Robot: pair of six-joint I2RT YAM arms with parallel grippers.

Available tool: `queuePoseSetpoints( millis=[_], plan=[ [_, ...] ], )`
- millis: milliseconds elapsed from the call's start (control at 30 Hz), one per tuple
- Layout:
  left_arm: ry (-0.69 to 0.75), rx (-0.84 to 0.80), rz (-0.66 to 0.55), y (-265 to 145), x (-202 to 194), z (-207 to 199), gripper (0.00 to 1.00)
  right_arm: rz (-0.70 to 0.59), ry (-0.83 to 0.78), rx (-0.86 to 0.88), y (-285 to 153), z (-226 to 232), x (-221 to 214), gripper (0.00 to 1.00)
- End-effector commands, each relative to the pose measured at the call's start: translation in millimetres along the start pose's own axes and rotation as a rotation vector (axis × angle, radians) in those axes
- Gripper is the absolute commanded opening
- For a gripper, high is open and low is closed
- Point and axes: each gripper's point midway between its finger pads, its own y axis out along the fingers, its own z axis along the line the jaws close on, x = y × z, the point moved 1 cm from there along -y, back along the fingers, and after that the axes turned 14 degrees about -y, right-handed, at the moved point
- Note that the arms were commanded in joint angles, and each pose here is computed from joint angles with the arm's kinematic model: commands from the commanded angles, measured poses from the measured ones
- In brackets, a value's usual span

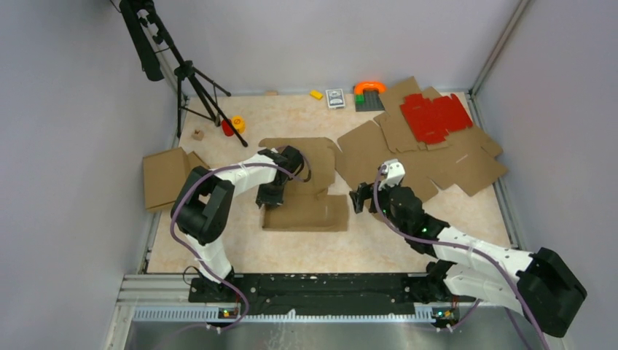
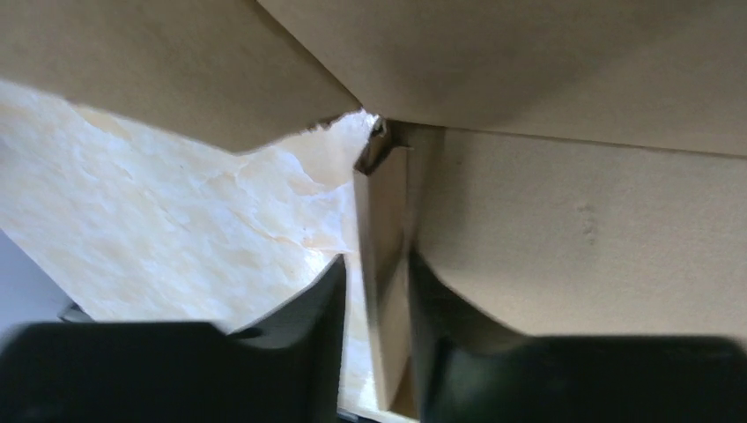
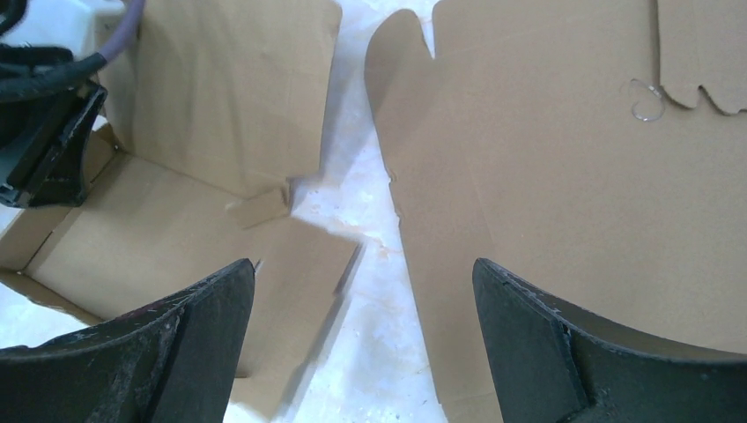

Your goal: Fold the paper box

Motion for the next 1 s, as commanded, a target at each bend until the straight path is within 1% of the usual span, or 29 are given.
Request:
queuePoseSetpoints(
  millis=[0,67,333,533,600,700,767,900,967],
  plan=[
    [-0.007,-0.064,-0.013,-4,3,-6,0.42,-0.006,0.014,0.047,10,12,6,0.92],
    [-0.026,-0.130,-0.013,-7,7,-11,0.46,0.009,0.012,0.057,13,15,4,0.92],
    [-0.127,-0.381,-0.038,-29,34,-21,0.48,0.016,0.006,0.069,14,18,2,0.92],
    [-0.174,-0.465,-0.012,-28,42,-26,0.48,0.017,0.004,0.068,14,17,2,0.92],
    [-0.196,-0.469,0.003,-25,44,-25,0.45,0.017,0.006,0.067,13,17,2,0.92],
    [-0.209,-0.432,0.014,-15,44,-24,0.43,0.019,0.006,0.067,12,17,1,0.91],
    [-0.220,-0.376,0.003,-6,46,-18,0.34,0.017,0.007,0.065,12,16,2,0.92],
    [-0.220,-0.337,0.017,4,42,-16,0.30,0.017,0.005,0.061,10,15,1,0.92],
    [-0.218,-0.318,0.019,7,40,-14,0.17,0.017,0.004,0.056,10,14,1,0.92]
  ],
)
